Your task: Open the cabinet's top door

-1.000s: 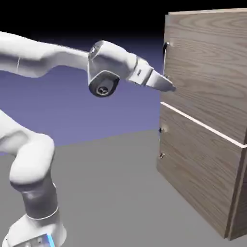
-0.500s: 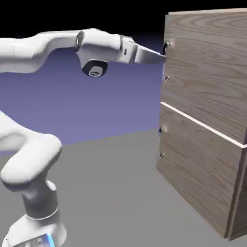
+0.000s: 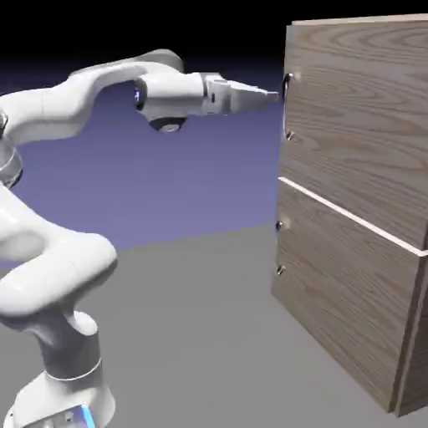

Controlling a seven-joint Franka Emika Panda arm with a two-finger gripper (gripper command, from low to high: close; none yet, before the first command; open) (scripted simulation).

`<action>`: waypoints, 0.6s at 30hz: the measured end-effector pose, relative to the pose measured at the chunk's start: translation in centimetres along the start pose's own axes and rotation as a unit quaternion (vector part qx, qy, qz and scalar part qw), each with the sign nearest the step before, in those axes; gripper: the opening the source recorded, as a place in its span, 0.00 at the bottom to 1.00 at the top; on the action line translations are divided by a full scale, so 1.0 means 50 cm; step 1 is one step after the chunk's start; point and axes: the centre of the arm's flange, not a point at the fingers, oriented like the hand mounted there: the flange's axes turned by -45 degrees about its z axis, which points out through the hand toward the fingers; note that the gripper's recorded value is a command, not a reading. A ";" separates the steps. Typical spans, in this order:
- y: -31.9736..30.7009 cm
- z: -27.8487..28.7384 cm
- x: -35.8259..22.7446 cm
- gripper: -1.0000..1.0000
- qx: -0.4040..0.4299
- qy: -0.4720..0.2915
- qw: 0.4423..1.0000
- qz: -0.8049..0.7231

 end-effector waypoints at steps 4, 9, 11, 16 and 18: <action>-0.043 0.038 -0.056 0.50 0.005 0.006 1.000 -0.005; -0.050 0.104 -0.061 0.50 0.005 0.007 1.000 -0.006; -0.048 0.142 -0.061 0.00 0.006 0.007 1.000 -0.006; -0.028 0.090 -0.062 0.00 0.037 0.007 0.999 -0.006; -0.012 0.054 -0.062 0.00 0.058 0.006 0.998 -0.006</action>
